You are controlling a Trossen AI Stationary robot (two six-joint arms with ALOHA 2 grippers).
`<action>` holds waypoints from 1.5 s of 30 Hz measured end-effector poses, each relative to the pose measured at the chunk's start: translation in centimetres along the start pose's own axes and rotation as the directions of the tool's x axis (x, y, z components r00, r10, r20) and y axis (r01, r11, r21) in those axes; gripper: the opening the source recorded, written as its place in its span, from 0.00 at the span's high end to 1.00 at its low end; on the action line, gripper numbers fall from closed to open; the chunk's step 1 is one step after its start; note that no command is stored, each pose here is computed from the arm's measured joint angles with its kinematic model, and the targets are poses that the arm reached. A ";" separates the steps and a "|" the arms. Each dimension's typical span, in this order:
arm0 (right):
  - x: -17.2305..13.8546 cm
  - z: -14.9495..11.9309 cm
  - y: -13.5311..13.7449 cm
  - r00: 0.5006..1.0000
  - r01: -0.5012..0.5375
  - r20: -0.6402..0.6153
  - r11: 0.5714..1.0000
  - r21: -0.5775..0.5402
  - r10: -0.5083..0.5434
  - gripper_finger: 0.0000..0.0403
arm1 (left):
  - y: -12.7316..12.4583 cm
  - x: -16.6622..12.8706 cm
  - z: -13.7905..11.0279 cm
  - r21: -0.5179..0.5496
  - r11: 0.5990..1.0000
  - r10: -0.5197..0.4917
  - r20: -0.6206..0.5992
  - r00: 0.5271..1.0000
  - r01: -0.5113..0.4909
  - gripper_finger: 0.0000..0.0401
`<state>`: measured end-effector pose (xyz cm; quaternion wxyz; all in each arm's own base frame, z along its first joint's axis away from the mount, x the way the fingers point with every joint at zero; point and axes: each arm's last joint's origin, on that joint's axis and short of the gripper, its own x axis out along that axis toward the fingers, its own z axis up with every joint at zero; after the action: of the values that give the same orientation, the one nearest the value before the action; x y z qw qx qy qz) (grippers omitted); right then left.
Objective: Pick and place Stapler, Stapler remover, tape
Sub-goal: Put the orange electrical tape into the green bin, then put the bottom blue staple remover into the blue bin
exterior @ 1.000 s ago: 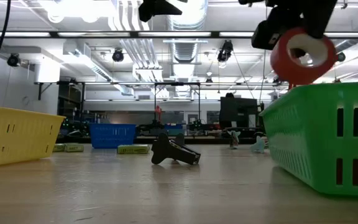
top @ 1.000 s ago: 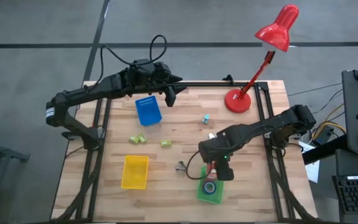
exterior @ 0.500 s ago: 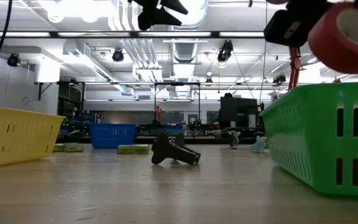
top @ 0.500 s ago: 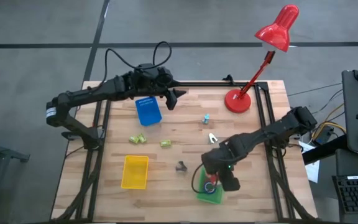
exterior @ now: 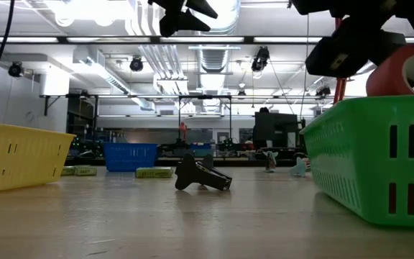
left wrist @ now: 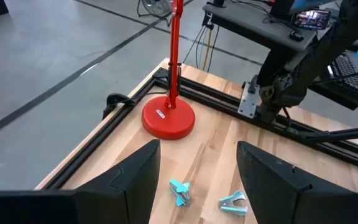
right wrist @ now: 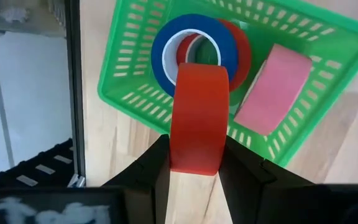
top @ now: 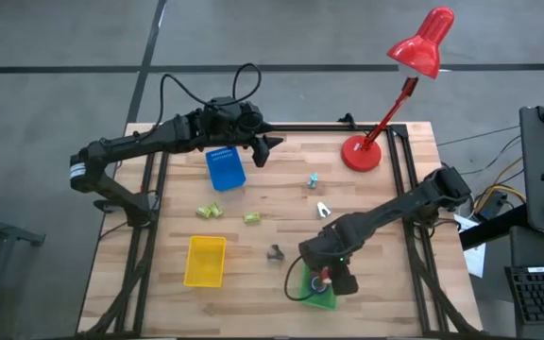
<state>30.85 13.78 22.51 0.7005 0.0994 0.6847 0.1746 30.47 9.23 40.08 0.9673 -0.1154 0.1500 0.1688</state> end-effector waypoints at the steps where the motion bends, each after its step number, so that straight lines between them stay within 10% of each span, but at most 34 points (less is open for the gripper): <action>1: -0.2 -0.1 0.0 1.000 0.009 0.002 1.000 0.005 -0.009 0.73 | 0.0 0.0 0.0 0.000 1.000 0.000 0.000 1.000 0.000 0.46; 26: 0.5 0.0 -0.8 0.988 0.155 0.012 0.983 0.095 -0.157 0.66 | 0.0 0.0 0.0 -0.012 1.000 0.002 0.001 1.000 -0.002 0.46; 45: -3.6 -2.2 0.4 0.999 -0.019 0.044 0.999 0.037 0.018 0.46 | 0.1 0.2 -0.7 -0.021 1.000 0.006 -0.042 0.999 -0.007 0.46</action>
<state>28.64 12.55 25.87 0.7116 0.1224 0.6716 0.1661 30.40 9.21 39.38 0.9622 -0.1286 0.1688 0.1710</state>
